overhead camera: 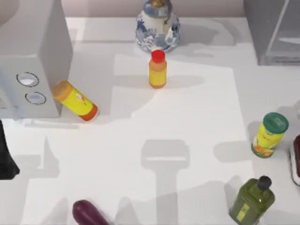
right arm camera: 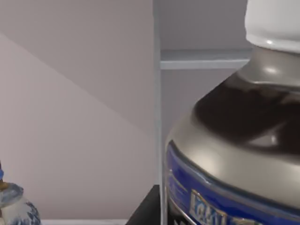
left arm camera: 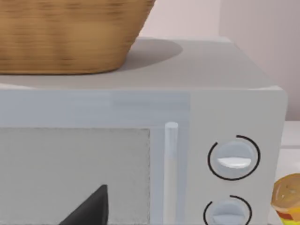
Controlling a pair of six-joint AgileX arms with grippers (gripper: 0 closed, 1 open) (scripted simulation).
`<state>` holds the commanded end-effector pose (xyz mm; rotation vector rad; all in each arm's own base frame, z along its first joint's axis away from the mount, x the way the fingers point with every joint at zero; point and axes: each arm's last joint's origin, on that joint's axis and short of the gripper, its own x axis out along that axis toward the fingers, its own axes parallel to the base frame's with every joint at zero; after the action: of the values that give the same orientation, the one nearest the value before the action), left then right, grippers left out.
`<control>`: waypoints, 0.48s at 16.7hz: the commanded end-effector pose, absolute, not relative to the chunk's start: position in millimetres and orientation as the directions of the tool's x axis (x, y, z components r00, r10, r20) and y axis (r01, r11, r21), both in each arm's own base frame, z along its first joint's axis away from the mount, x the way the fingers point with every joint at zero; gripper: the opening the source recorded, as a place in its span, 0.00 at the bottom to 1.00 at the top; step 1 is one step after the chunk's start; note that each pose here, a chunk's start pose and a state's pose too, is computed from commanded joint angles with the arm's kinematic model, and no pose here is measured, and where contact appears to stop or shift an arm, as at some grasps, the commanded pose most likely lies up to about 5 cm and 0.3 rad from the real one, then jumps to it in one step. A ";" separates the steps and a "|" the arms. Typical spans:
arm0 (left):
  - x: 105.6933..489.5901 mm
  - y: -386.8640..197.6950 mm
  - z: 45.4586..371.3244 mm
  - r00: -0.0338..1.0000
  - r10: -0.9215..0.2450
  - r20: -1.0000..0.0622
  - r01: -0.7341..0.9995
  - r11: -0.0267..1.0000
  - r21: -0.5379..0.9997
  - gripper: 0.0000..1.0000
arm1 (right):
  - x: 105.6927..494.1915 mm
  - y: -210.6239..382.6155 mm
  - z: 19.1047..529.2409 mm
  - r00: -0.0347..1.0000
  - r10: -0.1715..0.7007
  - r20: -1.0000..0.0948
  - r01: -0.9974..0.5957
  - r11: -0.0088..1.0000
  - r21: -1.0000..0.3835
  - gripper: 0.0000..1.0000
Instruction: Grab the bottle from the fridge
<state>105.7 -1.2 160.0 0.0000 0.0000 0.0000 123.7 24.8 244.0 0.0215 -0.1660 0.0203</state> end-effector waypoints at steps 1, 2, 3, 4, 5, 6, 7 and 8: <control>105.7 -1.2 160.0 1.000 0.000 0.000 0.000 1.000 0.000 1.00 | 131.5 32.5 254.6 0.985 0.019 0.171 -0.024 0.999 0.027 0.00; 105.7 -1.2 160.0 1.000 0.000 0.000 0.000 1.000 0.000 1.00 | 140.7 42.0 263.8 0.985 0.019 0.169 -0.025 0.999 0.034 0.00; 105.7 -1.2 160.0 1.000 0.000 0.000 0.000 1.000 0.000 1.00 | 151.3 53.7 271.2 0.987 0.018 0.163 -0.025 0.999 0.040 0.00; 105.7 -1.2 160.0 1.000 0.000 0.000 0.000 1.000 0.000 1.00 | 162.7 67.8 276.6 0.988 0.018 0.151 -0.025 0.999 0.044 0.00; 105.7 -1.2 160.0 1.000 0.000 0.000 0.000 1.000 0.000 1.00 | 174.5 84.4 279.6 0.990 0.017 0.137 -0.023 0.999 0.045 0.00; 105.7 -1.2 160.0 1.000 0.000 0.000 0.000 1.000 0.000 1.00 | 186.0 103.3 280.2 0.993 0.016 0.120 -0.021 0.999 0.043 0.00; 105.7 -1.2 160.0 1.000 0.000 0.000 0.000 1.000 0.000 1.00 | 196.7 124.5 278.3 0.995 0.015 0.103 -0.019 0.999 0.038 0.00; 105.7 -1.2 160.0 1.000 0.000 0.000 0.000 1.000 0.000 1.00 | 206.0 147.5 273.8 0.996 0.014 0.087 -0.016 0.999 0.031 0.00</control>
<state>105.7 -1.2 160.0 0.0000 0.0000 0.0000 206.0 147.5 273.8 0.0316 -0.0864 0.0151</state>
